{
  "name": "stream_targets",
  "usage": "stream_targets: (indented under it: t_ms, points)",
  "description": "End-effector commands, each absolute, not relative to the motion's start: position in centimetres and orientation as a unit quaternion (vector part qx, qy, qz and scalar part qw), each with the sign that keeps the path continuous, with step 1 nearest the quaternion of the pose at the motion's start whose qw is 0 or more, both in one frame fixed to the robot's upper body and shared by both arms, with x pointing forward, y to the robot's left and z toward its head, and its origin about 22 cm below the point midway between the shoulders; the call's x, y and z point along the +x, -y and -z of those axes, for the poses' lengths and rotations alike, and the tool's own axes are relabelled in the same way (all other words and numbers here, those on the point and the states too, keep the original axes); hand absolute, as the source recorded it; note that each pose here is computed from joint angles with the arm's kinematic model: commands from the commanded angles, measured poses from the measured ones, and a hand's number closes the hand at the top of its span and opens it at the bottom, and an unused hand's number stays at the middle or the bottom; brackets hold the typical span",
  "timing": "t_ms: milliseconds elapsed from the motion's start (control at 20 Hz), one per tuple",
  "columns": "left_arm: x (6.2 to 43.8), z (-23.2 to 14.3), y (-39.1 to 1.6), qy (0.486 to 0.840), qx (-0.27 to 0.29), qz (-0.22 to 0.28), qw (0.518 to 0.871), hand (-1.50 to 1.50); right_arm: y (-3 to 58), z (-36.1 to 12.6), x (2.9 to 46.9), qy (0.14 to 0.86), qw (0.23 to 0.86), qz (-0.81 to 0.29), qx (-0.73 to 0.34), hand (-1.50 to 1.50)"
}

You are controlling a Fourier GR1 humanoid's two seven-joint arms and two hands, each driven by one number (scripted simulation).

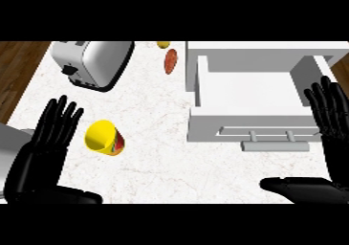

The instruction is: Pick up the cup, place it into the drawer and close the drawer

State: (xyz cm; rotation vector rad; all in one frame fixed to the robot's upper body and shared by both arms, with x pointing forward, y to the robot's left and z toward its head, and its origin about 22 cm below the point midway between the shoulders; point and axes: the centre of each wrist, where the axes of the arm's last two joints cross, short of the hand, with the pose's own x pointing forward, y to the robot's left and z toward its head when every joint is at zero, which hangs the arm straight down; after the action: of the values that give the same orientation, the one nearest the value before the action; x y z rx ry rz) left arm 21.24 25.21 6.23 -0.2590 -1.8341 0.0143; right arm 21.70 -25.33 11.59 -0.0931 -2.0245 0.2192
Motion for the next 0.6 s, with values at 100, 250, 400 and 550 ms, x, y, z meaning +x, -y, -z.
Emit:
stream_targets:
  t_ms: [100, 250, 400, 550]
  points:
    - [22.6, -2.2, -27.5, 0.777, -0.051, -0.028, 0.627, -1.5, 26.1, -11.0, 22.2, 0.848, 0.52, -0.094, -0.038, -1.5]
    - [21.0, -1.3, -27.9, 0.771, -0.041, -0.027, 0.635, -1.5, 27.1, -12.2, 23.6, 0.849, 0.52, -0.087, -0.04, -1.5]
    - [22.7, 1.0, -28.0, 0.763, -0.011, -0.019, 0.646, -1.5, 27.7, -12.0, 21.8, 0.846, 0.523, -0.094, -0.045, -1.5]
    - [23.3, 4.7, -27.2, 0.753, -0.004, -0.024, 0.658, -1.5, 26.2, -12.1, 23.7, 0.85, 0.517, -0.096, -0.034, -1.5]
